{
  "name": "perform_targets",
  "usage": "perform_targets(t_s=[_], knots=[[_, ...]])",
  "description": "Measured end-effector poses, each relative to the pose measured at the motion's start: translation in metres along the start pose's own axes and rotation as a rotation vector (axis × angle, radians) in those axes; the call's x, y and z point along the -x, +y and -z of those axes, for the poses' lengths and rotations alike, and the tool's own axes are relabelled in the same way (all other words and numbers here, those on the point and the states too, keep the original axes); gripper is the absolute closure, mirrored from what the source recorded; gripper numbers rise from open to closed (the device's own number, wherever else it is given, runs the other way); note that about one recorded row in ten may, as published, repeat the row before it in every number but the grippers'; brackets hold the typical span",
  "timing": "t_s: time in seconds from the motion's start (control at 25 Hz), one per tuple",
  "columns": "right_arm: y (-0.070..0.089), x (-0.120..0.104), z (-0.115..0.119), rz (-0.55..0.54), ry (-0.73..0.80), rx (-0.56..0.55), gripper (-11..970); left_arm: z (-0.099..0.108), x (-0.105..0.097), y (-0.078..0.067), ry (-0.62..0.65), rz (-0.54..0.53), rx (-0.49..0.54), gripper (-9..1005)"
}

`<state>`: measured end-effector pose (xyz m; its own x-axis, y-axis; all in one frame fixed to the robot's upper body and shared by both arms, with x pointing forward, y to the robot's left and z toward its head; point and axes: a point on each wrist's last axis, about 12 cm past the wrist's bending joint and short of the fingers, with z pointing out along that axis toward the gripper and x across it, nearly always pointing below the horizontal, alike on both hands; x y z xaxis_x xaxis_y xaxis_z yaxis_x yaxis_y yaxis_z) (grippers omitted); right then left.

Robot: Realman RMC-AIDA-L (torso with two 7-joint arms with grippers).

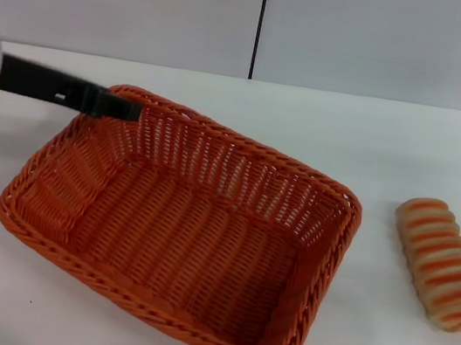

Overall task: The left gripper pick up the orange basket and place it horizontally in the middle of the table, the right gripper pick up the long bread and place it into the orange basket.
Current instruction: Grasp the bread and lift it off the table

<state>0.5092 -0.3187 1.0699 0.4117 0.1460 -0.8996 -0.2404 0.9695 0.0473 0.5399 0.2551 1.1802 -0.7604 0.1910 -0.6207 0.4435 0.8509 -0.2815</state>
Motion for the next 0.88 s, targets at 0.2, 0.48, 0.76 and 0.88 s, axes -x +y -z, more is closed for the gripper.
perform_targets(t_s=[0.2, 0.48, 0.76, 0.88], knots=[[-0.001, 0.000, 0.003, 0.001, 0.002, -0.007, 321, -0.008, 0.005, -0.004, -0.052, -0.055, 0.016, 421], [-0.003, 0.000, 0.003, 0.003, 0.004, -0.021, 321, -0.017, 0.005, -0.005, -0.048, -0.090, 0.008, 421], [-0.004, -0.001, 0.001, 0.003, 0.011, -0.026, 321, -0.024, 0.005, -0.009, -0.074, -0.157, 0.028, 421], [-0.004, -0.001, 0.001, 0.003, 0.010, -0.032, 321, -0.026, 0.004, -0.005, -0.068, -0.161, 0.051, 421]])
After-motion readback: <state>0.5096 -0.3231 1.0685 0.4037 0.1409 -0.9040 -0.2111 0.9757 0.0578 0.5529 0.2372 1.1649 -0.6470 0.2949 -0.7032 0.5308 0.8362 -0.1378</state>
